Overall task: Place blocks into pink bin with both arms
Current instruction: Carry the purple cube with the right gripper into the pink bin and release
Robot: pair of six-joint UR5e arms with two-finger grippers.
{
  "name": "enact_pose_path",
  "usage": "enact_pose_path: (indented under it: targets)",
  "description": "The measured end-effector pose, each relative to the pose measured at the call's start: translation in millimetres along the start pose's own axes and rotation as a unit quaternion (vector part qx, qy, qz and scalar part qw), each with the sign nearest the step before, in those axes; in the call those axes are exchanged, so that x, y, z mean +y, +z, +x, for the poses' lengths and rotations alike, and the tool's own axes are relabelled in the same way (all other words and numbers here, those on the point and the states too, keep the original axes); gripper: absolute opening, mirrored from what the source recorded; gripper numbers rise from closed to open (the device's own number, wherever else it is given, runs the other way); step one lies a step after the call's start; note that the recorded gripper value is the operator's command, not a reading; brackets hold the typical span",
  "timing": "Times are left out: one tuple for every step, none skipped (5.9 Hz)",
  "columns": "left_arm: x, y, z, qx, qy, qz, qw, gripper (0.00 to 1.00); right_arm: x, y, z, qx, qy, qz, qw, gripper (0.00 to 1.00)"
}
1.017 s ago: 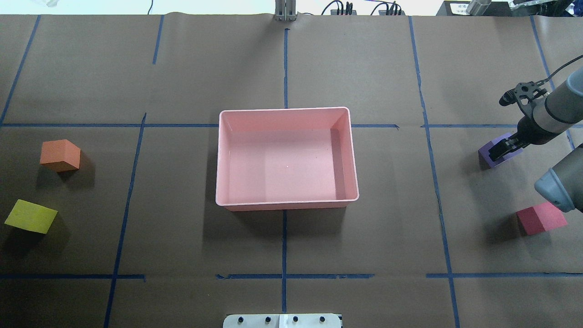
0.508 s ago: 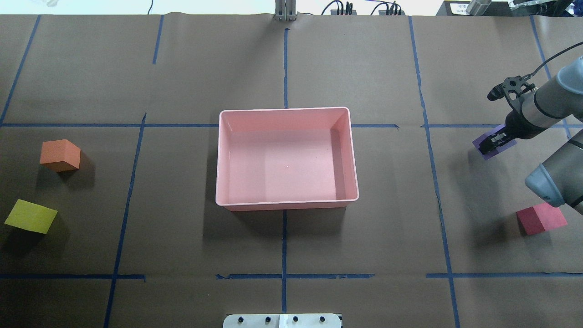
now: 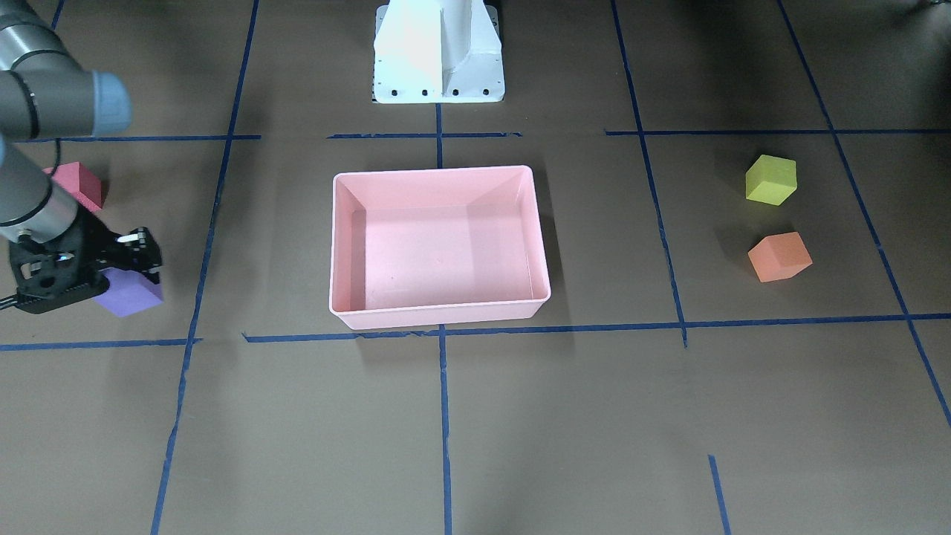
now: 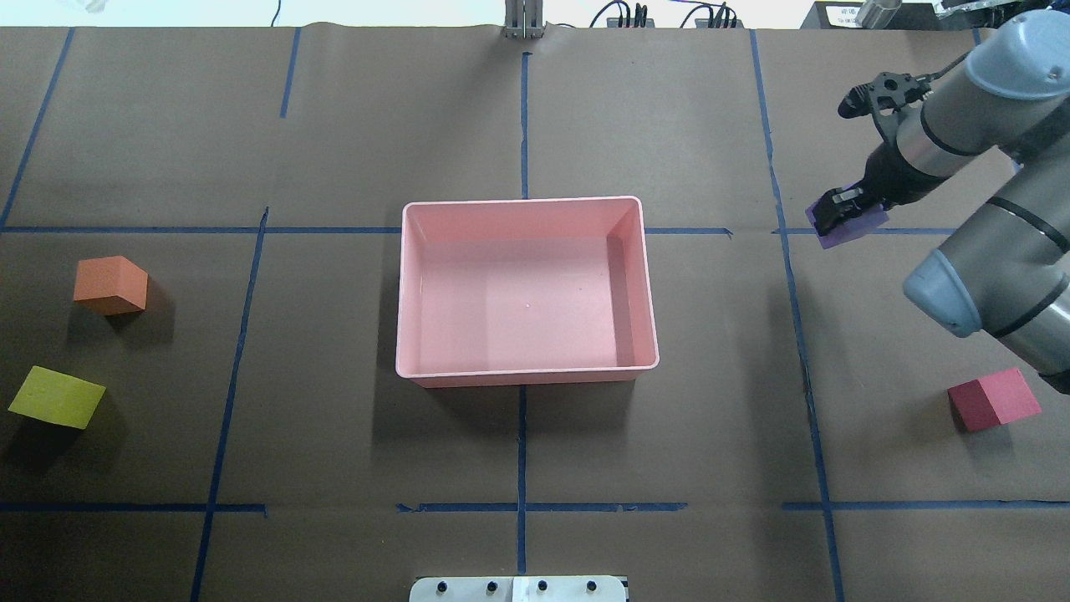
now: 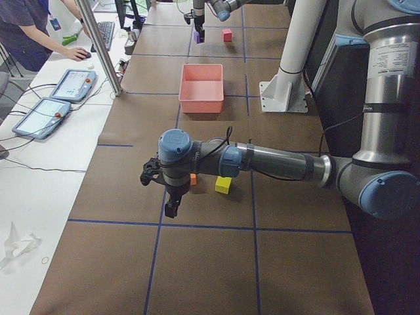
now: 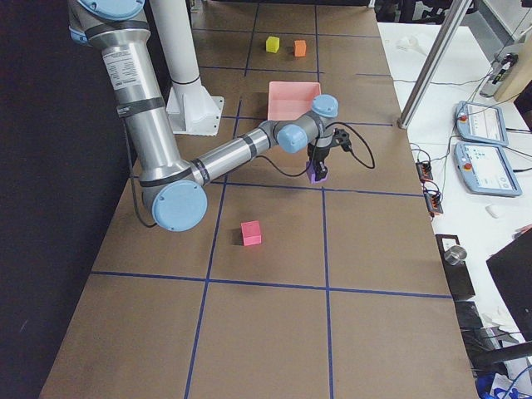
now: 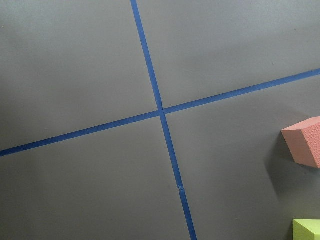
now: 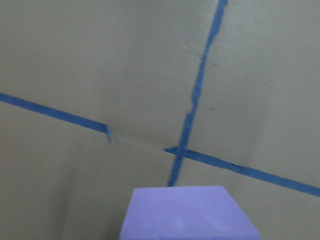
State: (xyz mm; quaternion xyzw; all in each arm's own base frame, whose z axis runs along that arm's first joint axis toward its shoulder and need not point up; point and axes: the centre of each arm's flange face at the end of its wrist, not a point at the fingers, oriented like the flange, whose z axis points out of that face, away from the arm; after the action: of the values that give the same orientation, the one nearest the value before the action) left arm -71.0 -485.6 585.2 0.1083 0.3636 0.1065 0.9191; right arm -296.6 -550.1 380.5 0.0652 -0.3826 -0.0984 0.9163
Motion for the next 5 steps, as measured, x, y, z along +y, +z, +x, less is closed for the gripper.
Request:
enact_pose_path:
  targets:
    - [-2,1,0,-0.001,0.010,0.008,0.9999,1.00,-17,-17,-71,-0.010,0.051,-0.006,0.9986,0.21]
    - [-4,3,4,-0.001,0.018,0.010,0.9998,1.00,-26,-32,-146,-0.016,0.110,-0.011,0.9938,0.22]
    - [-8,7,12,0.001,0.029,0.009,0.9996,1.00,-26,-40,-225,-0.014,0.170,-0.011,0.9852,0.50]
    - [-11,13,23,0.004,0.040,0.004,0.9992,1.00,-26,-40,-288,-0.012,0.219,-0.009,0.9755,0.99]
    - [-14,23,34,0.009,0.053,-0.004,0.9986,1.00,-27,-37,-341,-0.007,0.258,-0.006,0.9662,1.00]
